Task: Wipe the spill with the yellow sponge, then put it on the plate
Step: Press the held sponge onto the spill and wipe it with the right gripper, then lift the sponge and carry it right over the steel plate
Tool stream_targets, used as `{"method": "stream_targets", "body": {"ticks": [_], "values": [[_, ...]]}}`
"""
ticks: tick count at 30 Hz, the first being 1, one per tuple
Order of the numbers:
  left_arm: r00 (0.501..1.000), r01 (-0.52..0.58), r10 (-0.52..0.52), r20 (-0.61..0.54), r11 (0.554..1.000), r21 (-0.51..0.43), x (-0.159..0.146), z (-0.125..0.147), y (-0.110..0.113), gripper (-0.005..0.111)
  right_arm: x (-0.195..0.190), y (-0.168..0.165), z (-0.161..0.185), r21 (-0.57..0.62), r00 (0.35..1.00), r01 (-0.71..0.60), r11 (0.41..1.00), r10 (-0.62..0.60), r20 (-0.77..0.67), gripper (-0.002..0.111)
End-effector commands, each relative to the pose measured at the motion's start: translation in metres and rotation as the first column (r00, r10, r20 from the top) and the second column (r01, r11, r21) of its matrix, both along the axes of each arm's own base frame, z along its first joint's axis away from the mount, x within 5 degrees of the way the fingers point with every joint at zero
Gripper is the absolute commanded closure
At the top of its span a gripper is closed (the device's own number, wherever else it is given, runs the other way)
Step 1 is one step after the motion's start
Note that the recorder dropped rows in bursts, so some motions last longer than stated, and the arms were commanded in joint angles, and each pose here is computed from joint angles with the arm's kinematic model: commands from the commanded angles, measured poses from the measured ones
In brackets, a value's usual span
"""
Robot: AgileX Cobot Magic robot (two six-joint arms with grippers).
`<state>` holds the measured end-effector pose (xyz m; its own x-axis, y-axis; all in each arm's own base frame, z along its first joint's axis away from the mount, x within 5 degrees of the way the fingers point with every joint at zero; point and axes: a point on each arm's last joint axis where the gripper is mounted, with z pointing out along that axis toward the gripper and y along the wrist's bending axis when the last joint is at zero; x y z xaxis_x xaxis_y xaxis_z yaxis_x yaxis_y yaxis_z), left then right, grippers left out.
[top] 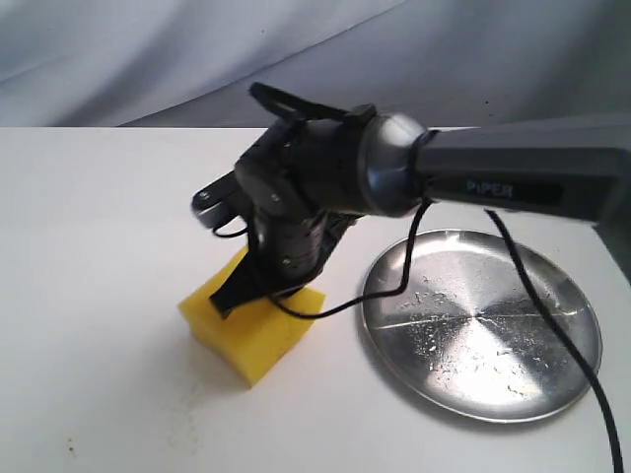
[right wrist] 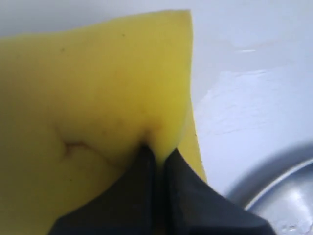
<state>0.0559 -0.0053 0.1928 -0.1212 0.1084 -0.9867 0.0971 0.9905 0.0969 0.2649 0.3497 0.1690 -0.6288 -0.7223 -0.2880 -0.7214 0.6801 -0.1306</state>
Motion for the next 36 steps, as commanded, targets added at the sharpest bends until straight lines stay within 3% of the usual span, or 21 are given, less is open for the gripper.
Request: {"method": "stream_targets", "body": {"ticks": [1, 7, 12, 17, 23, 31, 36], "values": [[1.000, -0.002, 0.002, 0.013, 1.000, -0.008, 0.000, 0.002, 0.000, 0.107, 0.052, -0.034, -0.010, 0.054, 0.989, 0.144, 0.988, -0.146, 0.032, 0.108], [1.000, -0.002, 0.002, 0.013, 1.000, -0.008, 0.000, 0.002, 0.000, 0.107, 0.109, -0.073, -0.004, 0.175, 0.934, 0.341, 0.924, -0.354, 0.049, 0.108], [1.000, -0.002, 0.002, 0.013, 1.000, -0.008, 0.000, 0.002, 0.000, 0.107, 0.135, -0.075, 0.011, 0.277, 0.908, 0.393, 0.877, -0.418, 0.033, 0.108], [1.000, -0.002, 0.002, 0.013, 1.000, -0.008, 0.000, 0.002, 0.000, 0.107, 0.129, -0.050, 0.003, 0.310, 0.939, 0.342, 0.887, -0.330, -0.093, 0.108], [1.000, -0.002, 0.002, 0.013, 1.000, -0.008, 0.000, 0.002, 0.000, 0.107, 0.089, -0.015, -0.012, 0.236, 0.968, 0.204, 0.950, -0.160, -0.193, 0.108], [1.000, -0.002, 0.002, 0.013, 1.000, -0.008, 0.000, 0.002, 0.000, 0.107, 0.030, 0.021, 0.013, 0.201, 0.978, 0.040, 0.979, 0.003, -0.211, 0.108], [1.000, -0.002, 0.002, 0.013, 1.000, -0.008, 0.000, 0.002, 0.000, 0.107, -0.001, 0.026, 0.015, 0.177, 0.971, -0.014, 0.984, 0.055, -0.231, 0.108]]}}
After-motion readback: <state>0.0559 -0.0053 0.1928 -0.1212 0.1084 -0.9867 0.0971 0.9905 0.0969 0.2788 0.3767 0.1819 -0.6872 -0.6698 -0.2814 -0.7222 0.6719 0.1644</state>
